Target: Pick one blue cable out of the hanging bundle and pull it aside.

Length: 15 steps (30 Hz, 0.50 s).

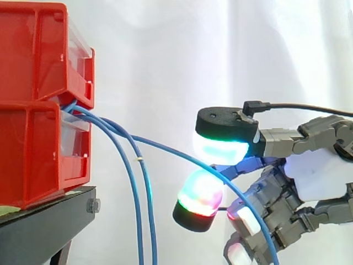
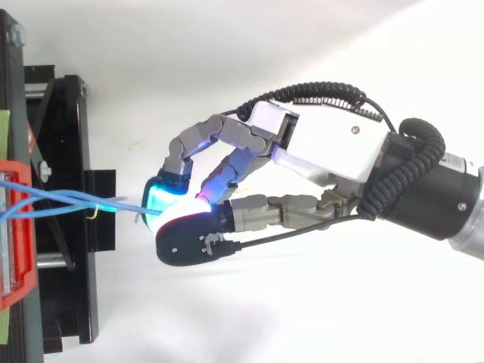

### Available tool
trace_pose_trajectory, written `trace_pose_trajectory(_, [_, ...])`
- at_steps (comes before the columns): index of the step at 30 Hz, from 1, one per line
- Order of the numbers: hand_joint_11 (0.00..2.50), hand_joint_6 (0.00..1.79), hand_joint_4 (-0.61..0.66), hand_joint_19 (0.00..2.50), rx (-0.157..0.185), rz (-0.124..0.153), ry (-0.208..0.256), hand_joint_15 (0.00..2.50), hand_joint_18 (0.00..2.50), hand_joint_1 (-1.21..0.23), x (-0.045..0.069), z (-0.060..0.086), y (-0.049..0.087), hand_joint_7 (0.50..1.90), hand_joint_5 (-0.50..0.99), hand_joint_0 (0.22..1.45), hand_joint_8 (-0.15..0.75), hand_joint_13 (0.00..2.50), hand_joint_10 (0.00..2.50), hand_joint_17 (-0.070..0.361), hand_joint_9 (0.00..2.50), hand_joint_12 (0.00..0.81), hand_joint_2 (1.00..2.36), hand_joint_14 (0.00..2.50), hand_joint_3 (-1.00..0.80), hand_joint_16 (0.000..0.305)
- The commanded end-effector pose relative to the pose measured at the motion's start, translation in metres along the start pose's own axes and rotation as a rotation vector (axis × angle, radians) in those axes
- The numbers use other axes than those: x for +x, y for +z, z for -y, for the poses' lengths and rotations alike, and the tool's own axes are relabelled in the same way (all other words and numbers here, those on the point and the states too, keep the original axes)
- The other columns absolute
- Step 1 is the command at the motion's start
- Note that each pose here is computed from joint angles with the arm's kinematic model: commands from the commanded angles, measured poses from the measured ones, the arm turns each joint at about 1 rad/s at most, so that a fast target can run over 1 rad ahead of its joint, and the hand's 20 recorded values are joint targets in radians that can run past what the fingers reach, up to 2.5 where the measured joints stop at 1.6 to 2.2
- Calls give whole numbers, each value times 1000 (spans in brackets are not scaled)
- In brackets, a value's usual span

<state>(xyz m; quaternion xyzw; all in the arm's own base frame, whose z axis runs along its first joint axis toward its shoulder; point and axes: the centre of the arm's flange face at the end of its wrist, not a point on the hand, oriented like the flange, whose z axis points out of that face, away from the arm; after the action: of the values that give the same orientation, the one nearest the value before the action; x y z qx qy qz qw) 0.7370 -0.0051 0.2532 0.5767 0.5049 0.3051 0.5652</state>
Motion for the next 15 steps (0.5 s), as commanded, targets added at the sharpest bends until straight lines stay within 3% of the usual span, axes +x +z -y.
trace_pose_trajectory(1, [836,906,67,497,0,1,5,621,691,-565,-1,-1,-1,909,-112,550,276,922,28,121,1157,336,1008,24,-408,54])
trace_pose_trajectory(9, [852,915,56,501,-8,1,10,621,687,-645,0,-8,1,994,-110,569,275,914,28,119,1154,334,1019,25,-218,53])
trace_pose_trajectory(15, [827,941,27,456,-1,1,5,592,765,-717,-2,-15,0,921,-96,581,307,948,25,140,1180,367,1014,22,-74,62])
